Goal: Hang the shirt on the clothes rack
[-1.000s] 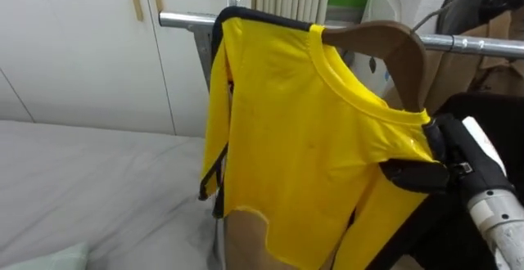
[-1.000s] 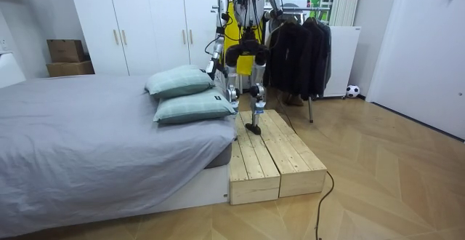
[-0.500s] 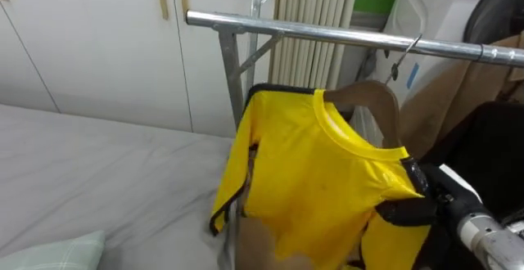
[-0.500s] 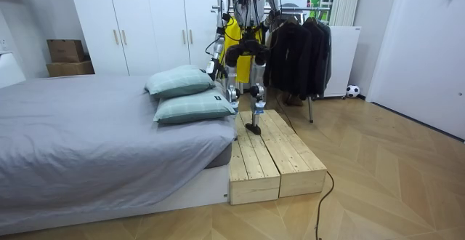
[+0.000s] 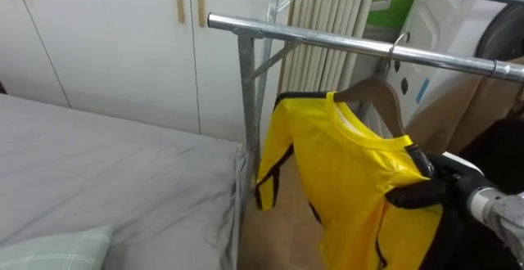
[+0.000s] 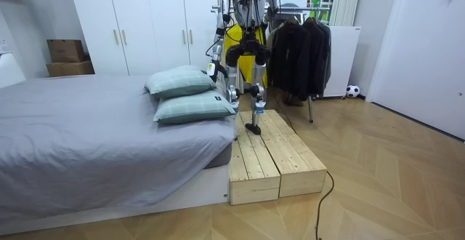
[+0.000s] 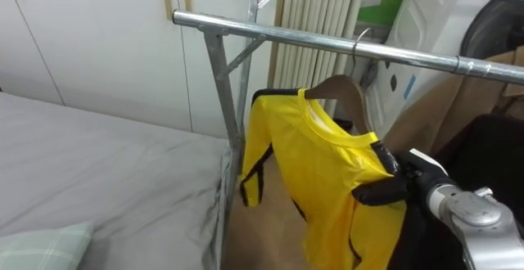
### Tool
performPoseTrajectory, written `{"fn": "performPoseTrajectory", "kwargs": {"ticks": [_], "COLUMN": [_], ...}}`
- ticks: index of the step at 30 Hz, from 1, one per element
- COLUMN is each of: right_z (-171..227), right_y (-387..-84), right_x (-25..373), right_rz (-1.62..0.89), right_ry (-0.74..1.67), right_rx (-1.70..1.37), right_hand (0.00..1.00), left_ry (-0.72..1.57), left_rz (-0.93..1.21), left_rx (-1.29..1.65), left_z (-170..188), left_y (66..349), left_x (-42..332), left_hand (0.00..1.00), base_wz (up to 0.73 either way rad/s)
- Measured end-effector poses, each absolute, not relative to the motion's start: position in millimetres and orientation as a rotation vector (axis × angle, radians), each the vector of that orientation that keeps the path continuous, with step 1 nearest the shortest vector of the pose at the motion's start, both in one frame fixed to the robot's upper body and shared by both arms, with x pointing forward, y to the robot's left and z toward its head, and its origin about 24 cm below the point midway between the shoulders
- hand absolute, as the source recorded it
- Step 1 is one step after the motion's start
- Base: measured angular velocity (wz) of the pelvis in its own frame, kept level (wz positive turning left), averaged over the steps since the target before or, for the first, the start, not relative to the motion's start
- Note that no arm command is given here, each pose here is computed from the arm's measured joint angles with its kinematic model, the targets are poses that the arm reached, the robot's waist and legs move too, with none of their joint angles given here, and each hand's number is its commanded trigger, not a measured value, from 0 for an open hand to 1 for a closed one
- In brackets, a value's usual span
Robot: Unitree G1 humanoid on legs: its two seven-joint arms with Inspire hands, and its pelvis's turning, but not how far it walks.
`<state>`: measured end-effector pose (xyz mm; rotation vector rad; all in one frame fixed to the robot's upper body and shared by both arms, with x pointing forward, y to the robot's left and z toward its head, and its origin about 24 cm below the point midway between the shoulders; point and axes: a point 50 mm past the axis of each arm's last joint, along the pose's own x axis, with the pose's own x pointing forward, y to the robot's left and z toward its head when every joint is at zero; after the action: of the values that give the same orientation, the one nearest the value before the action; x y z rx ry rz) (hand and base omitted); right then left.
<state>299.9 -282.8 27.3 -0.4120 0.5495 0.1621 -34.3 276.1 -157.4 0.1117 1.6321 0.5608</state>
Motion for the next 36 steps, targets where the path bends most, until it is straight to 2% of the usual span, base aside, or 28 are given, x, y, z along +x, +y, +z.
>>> {"fn": "performPoseTrajectory", "kwargs": {"ticks": [17,36], "right_z": [27.7,8.1], "right_y": [-285.5,-298.1], "right_x": [302.3,292.3], "right_rz": [0.195,0.135], "right_ry": [0.576,0.669], "right_rx": [-0.401,-0.459], "right_hand": [1.00,1.00], "left_ry": [1.614,1.631], "left_rz": [0.517,0.484], "left_rx": [0.091,0.119], "left_z": [-156.4,-156.9], "left_y": [280.3,278.5], "left_x": [-31.5,-30.6], "left_hand": [0.00,0.00], "base_wz": [0.04,0.00]}}
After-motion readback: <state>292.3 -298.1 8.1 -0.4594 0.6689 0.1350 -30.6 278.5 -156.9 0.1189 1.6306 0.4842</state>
